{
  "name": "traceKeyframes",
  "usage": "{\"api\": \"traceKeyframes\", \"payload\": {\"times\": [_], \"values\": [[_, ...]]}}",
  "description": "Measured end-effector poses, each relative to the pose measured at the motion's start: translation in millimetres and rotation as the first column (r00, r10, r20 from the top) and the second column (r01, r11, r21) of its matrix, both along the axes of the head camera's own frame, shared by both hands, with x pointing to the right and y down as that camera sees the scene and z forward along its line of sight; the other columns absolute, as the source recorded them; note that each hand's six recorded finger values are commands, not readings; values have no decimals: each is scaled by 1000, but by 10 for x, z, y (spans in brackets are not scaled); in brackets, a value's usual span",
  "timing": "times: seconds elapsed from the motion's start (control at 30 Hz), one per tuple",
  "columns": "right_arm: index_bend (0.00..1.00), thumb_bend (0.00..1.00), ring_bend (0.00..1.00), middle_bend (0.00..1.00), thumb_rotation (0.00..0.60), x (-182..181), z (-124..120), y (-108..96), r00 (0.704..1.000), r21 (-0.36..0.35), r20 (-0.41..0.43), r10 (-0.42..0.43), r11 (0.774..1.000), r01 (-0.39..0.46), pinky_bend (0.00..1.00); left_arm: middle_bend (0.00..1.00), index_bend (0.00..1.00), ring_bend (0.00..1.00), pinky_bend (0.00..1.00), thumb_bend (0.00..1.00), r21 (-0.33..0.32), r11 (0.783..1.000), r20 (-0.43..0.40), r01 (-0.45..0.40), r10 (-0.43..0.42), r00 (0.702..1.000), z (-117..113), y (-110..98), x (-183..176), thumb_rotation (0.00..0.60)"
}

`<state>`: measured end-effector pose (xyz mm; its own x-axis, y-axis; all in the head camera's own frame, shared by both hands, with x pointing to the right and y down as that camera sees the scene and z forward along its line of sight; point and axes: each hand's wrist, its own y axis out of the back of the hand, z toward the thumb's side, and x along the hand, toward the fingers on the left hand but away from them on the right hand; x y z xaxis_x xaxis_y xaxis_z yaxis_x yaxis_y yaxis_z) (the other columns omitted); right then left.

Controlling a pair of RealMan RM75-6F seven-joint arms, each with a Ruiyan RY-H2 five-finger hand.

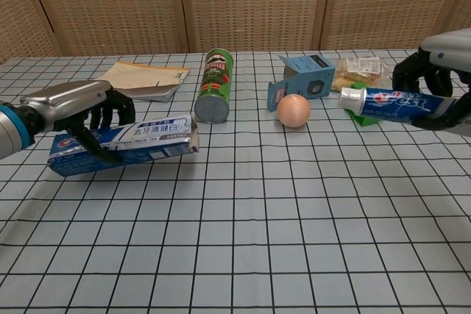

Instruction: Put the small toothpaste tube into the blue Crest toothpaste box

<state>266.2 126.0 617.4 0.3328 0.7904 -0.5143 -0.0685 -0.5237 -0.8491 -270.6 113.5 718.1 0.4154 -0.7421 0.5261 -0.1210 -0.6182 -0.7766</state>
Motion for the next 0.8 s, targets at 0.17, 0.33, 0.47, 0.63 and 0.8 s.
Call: {"api": "traceKeyframes", "payload": {"times": [0.17, 0.33, 0.47, 0.63, 0.8], "values": [[649, 636, 655, 670, 600, -11, -158, -80, 998, 56, -42, -44, 997, 46, 561, 532, 602, 574, 548, 40, -57, 995, -193, 82, -91, 977, -176, -32, 29, 600], [651, 636, 656, 671, 600, -33, -353, -219, 988, 153, -114, -102, 981, 119, 561, 532, 602, 574, 548, 35, -113, 986, -390, 121, -156, 908, -359, -102, 117, 600], [652, 636, 657, 671, 600, -75, -611, -405, 972, 257, -185, -147, 947, 192, 561, 532, 603, 574, 548, 35, -114, 987, -506, 113, -155, 848, -493, -198, 297, 600], [653, 636, 657, 672, 600, -197, -900, -586, 957, 333, -224, -184, 908, 253, 561, 532, 607, 574, 548, 35, -109, 989, -582, 103, -147, 800, -549, -279, 569, 600], [658, 636, 662, 677, 600, -304, -1098, -713, 940, 384, -270, -209, 872, 304, 564, 532, 610, 574, 548, 35, -123, 989, -614, 87, -145, 776, -524, -347, 846, 600]]}}
